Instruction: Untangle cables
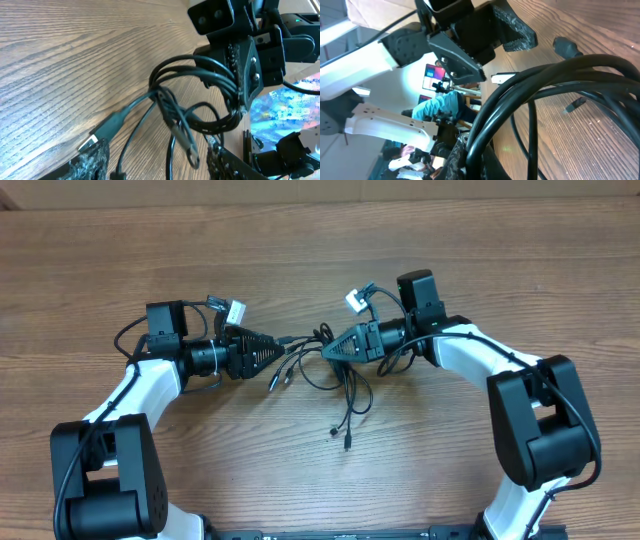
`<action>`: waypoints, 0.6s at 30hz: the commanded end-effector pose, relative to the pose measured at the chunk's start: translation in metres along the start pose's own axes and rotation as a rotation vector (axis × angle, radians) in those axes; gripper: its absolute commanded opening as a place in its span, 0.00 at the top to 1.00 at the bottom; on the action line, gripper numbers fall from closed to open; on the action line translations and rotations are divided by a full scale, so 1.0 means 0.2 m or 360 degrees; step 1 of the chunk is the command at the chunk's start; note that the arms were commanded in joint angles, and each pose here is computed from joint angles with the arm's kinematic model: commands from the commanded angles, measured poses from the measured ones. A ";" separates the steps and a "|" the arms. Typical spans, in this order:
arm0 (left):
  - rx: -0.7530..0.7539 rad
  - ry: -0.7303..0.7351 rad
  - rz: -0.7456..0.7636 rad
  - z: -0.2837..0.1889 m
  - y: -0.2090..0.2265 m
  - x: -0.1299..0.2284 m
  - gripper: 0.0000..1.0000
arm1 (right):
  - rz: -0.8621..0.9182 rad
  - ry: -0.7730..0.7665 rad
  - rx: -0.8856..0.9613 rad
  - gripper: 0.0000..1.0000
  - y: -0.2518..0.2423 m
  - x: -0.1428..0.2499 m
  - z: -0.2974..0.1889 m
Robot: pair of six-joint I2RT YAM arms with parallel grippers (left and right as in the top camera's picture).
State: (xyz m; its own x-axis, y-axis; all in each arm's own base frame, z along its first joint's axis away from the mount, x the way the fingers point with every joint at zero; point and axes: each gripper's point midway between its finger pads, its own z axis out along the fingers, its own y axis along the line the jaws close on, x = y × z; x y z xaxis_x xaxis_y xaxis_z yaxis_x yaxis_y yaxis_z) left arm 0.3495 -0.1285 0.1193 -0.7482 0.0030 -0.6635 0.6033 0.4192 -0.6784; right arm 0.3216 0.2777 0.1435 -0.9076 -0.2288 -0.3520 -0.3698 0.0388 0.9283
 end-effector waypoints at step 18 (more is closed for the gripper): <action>0.0221 -0.0024 0.0029 0.02 -0.12 -0.03 0.49 | -0.0024 -0.0004 -0.0154 0.96 0.18 -0.10 -0.06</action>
State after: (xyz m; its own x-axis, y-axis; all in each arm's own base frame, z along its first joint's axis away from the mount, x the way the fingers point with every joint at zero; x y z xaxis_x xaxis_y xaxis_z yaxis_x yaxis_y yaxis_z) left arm 0.3438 -0.1332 0.1293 -0.7448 -0.0100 -0.6672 0.6215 0.3536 -0.6991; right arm 0.3298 0.2742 0.1641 -0.8954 -0.2192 -0.3876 -0.3897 -0.0355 0.9203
